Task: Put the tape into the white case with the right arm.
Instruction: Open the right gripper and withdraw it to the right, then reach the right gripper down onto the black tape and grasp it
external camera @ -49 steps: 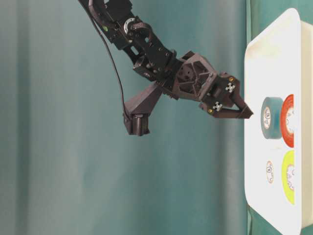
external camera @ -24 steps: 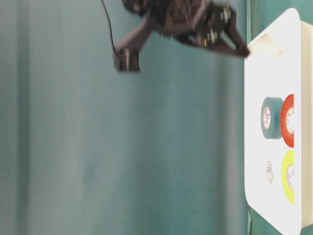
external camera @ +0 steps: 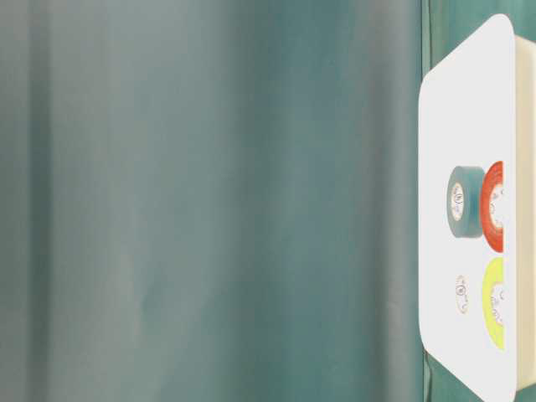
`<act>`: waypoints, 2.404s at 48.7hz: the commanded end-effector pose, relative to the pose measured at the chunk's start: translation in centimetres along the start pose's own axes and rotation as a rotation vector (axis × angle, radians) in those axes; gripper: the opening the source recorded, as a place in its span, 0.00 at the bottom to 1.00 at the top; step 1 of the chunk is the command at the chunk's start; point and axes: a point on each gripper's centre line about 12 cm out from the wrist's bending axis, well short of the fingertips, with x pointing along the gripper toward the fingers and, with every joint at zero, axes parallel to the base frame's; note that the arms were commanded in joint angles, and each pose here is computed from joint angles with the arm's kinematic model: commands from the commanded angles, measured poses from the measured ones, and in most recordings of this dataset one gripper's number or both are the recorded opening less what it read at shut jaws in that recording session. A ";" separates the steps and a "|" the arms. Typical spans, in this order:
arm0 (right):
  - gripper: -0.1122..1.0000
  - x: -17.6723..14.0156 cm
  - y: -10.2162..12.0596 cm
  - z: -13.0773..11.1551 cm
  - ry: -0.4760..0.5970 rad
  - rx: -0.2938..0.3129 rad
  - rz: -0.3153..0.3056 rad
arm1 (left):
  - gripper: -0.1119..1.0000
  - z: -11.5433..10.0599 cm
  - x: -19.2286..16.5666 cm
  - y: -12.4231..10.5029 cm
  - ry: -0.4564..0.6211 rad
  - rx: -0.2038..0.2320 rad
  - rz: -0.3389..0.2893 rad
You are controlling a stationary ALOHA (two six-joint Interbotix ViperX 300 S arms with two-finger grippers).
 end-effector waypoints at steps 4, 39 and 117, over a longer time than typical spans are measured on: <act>0.70 -2.2 0.0 -1.1 -0.097 0.009 0.016 | 0.11 0.5 0.0 0.0 -0.009 -0.002 0.001; 0.69 -3.2 6.1 -5.1 -0.095 -0.183 0.312 | 0.11 0.5 0.1 0.0 -0.008 -0.002 0.001; 0.69 8.2 15.7 5.0 0.015 -0.281 0.382 | 0.11 0.5 0.0 0.0 -0.009 -0.003 0.001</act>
